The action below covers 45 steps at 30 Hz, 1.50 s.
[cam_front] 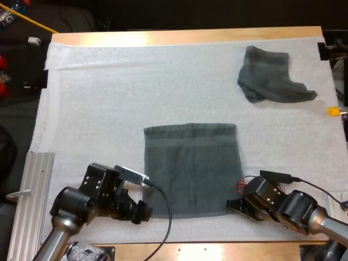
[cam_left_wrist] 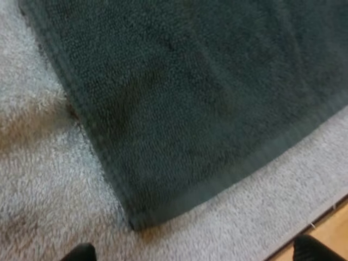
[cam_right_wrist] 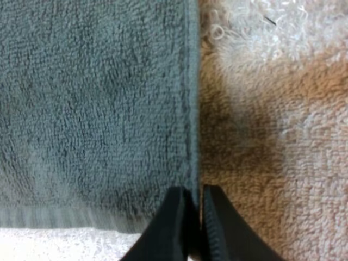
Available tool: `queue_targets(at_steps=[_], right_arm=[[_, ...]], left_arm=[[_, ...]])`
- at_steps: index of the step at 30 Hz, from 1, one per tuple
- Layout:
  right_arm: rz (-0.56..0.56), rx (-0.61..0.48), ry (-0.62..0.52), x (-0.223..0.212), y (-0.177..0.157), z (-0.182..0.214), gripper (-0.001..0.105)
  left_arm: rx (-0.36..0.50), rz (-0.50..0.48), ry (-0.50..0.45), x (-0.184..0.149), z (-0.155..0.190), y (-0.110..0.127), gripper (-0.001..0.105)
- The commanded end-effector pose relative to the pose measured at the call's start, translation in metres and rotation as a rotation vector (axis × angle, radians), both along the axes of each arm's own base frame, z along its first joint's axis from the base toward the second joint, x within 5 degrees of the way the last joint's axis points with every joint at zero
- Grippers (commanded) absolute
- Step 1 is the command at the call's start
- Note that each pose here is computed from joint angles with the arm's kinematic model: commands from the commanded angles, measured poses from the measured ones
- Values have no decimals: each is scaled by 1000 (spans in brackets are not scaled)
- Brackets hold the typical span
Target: Pick towel from pile, fold and stack
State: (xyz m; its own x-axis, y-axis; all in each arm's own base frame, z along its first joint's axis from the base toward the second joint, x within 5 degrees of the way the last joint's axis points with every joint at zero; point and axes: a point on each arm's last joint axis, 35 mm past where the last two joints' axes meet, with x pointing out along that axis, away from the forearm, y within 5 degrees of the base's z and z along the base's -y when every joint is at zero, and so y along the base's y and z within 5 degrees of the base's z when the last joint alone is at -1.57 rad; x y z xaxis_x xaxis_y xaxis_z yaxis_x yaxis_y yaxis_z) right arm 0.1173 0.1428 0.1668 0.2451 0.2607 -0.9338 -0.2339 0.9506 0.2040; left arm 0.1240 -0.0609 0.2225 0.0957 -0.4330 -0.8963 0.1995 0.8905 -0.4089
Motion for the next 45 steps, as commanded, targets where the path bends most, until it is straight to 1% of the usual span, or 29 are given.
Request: queue_targets(at_steps=[1,4,6,13,26,27,31,32,39,40,42,44,45], right_arm=[[-2,3,8,-1,-1,1,0],[-2,3,8,-1,-1,1,0],[-2,3,8,-1,-1,1,0],[-2,3,8,-1,-1,1,0],[-2,3,8,-1,-1,1,0],[-2,3,8,-1,-1,1,0],[-2,3,8,-1,-1,1,0],[-2,3,8,-1,-1,1,0],[-2,3,8,-1,-1,1,0],[-2,3,8,-1,-1,1,0],[-2,3,8,-1,-1,1,0],[-2,3,8,-1,-1,1,0],[-2,3,8,-1,-1,1,0]], left_arm=[[-9,5,-4,4,0,-2,68],[-16,-1,40,13,-9,-6,68],[-5,0,74,17,-15,-8,68],[1,-43,172,26,-34,-12,68],[31,-42,262,44,-67,-19,68],[28,-42,267,45,-69,-20,68],[-35,-49,321,46,-75,-23,68],[-39,-49,334,46,-77,-23,68],[-17,-43,392,48,-90,-24,68],[-17,-44,399,48,-91,-24,66],[-22,-44,406,48,-92,-24,58],[-22,-44,406,48,-92,-24,45],[-22,-44,406,48,-92,-24,41]])
